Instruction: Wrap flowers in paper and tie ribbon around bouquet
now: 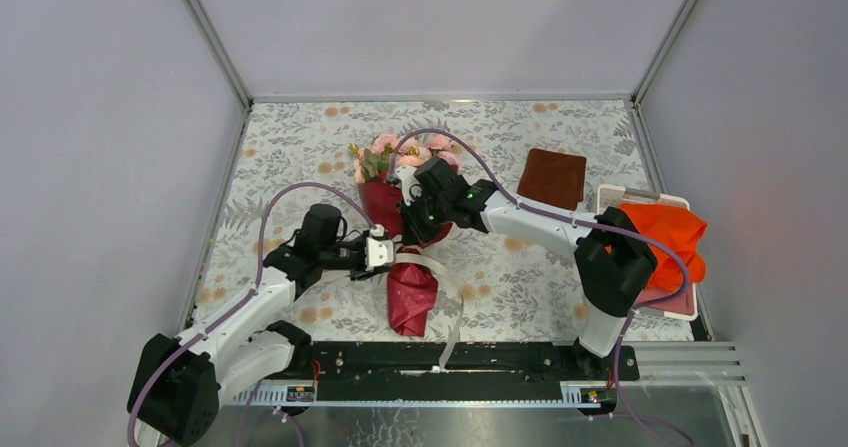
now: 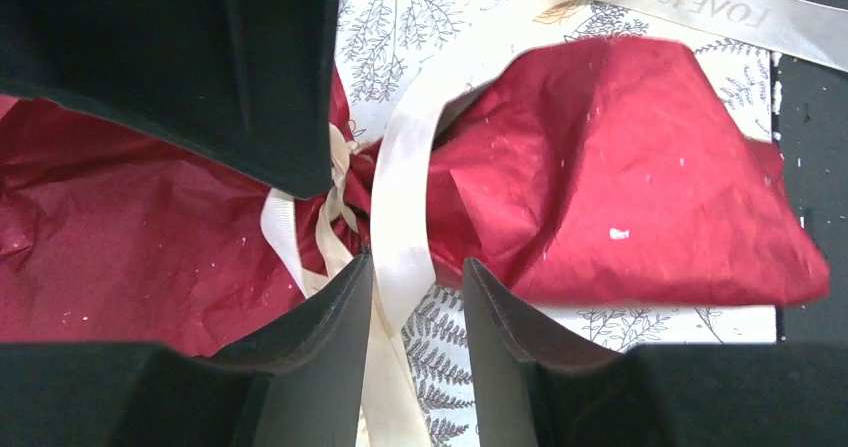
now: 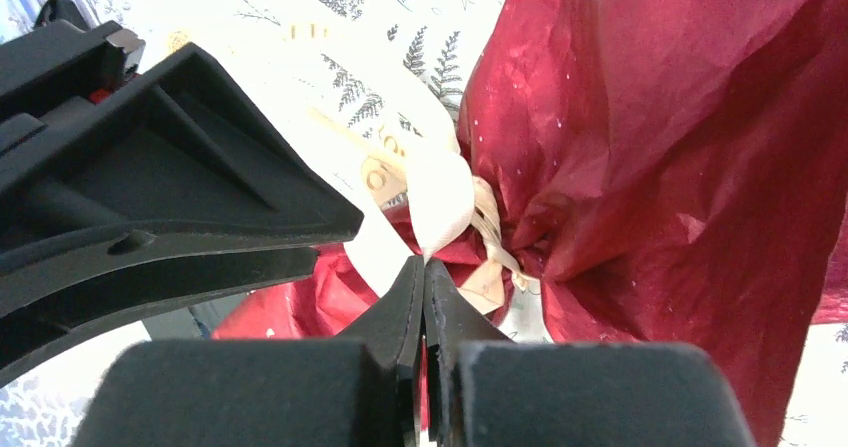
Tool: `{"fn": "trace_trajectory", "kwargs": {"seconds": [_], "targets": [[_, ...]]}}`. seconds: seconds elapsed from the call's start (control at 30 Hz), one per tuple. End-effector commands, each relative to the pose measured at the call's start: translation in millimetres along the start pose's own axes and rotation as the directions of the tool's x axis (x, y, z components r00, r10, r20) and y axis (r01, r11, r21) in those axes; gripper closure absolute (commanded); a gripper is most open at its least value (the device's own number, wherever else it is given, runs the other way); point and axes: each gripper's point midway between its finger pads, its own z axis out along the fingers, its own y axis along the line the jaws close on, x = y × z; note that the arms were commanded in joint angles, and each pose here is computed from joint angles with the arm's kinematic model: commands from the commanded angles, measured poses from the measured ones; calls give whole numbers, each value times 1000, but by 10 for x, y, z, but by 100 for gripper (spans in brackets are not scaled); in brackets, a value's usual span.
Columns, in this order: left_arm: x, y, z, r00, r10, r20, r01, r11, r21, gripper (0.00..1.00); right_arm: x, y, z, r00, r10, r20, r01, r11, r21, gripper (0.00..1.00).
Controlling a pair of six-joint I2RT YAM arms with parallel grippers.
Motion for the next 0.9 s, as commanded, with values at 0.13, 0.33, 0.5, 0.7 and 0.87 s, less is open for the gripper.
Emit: {"fn": "trace_trajectory", "kwargs": {"seconds": [0.13, 0.33, 0.5, 0.7, 0.87], "targets": [[31, 101, 64, 997, 80, 0, -80, 997, -7, 60, -195, 161, -175, 995, 40, 95, -31, 995, -96, 100], [36, 51, 109, 996, 86, 10, -86, 996, 4, 62, -179, 143, -203, 992, 75, 99, -64, 992, -108, 100], [-280, -129, 49, 977, 158, 146, -171, 982, 80, 60, -149, 66, -268, 984, 138, 115, -123, 984, -128, 100], [-90, -69, 156, 988, 137, 76, -143, 987, 78, 57, -77, 19, -211, 983, 157, 94, -145, 982, -123, 100], [16, 108, 237, 990, 140, 29, -140, 990, 1, 61, -105, 32, -203, 981, 162, 104, -148, 980, -133, 100]]}}
